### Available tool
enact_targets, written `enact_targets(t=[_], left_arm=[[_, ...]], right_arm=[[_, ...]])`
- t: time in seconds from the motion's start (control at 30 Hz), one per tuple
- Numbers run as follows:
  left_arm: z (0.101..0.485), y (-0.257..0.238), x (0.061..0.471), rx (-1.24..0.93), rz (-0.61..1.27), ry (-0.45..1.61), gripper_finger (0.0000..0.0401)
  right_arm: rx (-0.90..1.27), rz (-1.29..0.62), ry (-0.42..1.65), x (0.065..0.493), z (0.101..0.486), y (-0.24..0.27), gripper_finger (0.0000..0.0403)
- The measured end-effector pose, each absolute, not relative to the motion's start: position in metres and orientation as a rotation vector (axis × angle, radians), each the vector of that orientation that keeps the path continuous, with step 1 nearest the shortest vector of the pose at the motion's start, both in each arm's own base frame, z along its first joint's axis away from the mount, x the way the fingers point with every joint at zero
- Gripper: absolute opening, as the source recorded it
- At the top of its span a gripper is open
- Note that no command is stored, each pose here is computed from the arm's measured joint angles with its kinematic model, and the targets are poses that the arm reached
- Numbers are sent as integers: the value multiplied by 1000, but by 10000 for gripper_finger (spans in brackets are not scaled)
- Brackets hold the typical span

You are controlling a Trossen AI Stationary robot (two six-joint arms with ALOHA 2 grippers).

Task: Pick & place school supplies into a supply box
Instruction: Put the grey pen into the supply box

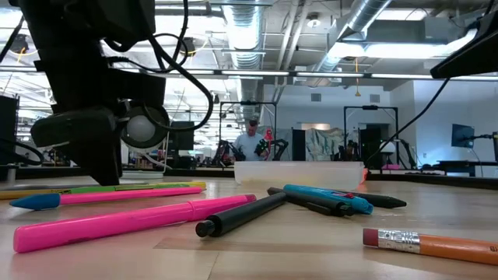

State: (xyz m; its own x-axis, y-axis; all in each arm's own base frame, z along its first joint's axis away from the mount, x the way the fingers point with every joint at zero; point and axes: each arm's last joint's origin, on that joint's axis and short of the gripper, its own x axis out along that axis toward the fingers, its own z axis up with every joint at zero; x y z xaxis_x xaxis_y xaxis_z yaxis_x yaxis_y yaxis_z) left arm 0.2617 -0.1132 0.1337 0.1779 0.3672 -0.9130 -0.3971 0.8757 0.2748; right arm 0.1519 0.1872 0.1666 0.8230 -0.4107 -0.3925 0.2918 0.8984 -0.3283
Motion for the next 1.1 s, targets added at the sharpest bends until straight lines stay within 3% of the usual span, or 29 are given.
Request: enact_targets(t=[0.73,1.1], left_arm=[[133,-117,256,-195,459,1452,193],[133,-113,260,-219,453,1449,95]], right_arm=[[-259,-377,476,152,167,187,118],[-258,-376,476,152,166,187,118]])
